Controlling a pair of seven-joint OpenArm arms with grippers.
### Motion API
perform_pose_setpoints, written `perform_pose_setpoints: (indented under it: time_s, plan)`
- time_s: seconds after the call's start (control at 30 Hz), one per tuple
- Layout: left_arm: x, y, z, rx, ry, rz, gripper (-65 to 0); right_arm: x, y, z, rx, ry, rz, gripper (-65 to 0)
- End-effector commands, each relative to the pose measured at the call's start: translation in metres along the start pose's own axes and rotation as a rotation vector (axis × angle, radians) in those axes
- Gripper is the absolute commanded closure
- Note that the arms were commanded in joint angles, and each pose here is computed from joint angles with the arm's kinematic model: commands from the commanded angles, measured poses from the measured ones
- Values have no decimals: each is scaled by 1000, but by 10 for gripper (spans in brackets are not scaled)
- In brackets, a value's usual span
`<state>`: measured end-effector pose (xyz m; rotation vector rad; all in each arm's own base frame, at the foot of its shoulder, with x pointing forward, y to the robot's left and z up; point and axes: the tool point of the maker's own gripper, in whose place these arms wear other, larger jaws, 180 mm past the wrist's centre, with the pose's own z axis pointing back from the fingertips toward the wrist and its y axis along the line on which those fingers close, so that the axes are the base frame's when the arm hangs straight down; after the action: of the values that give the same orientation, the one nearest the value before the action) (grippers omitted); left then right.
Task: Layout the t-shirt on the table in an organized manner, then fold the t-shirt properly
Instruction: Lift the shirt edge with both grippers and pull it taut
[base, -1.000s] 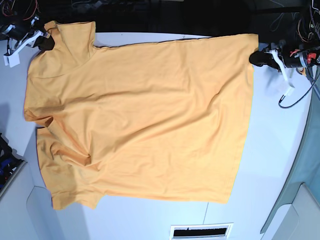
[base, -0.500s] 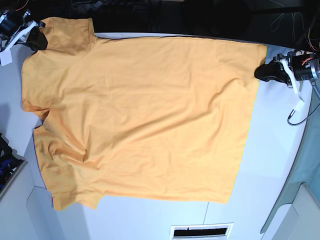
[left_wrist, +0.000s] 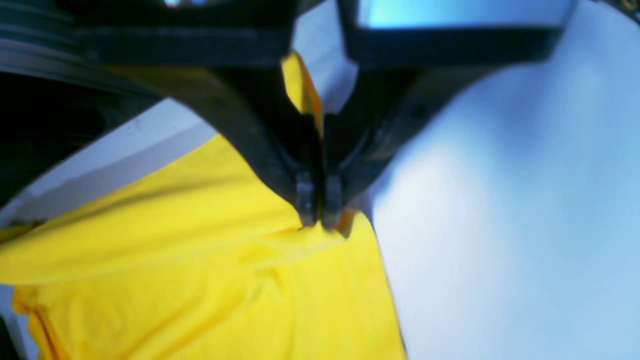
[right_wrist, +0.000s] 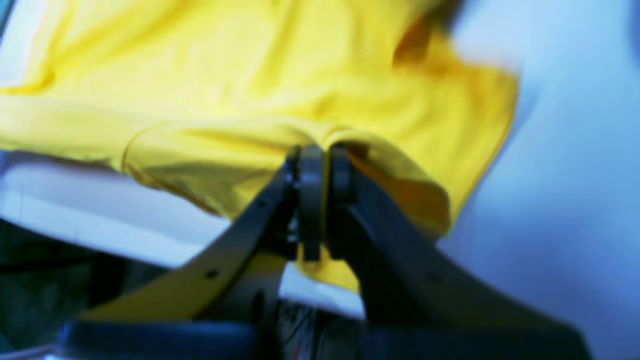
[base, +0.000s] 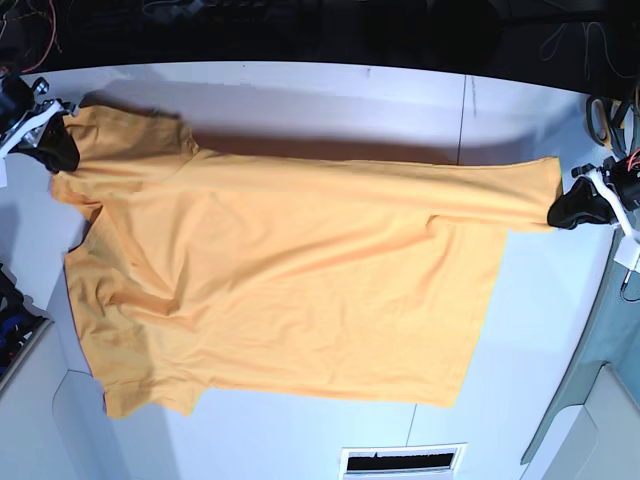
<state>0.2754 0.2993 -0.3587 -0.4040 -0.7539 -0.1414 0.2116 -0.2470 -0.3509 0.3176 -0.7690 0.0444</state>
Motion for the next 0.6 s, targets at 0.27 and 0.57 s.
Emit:
perform_pose_setpoints:
  time_s: [0.27,0.57]
  plan:
    - [34,10,-2,65,-78,-124,0,37,-25,-17,-17,-93,-38,0]
    - [50,-7,17,-2,-4,-162,0,19,-20,9,-30,-43,-26,0]
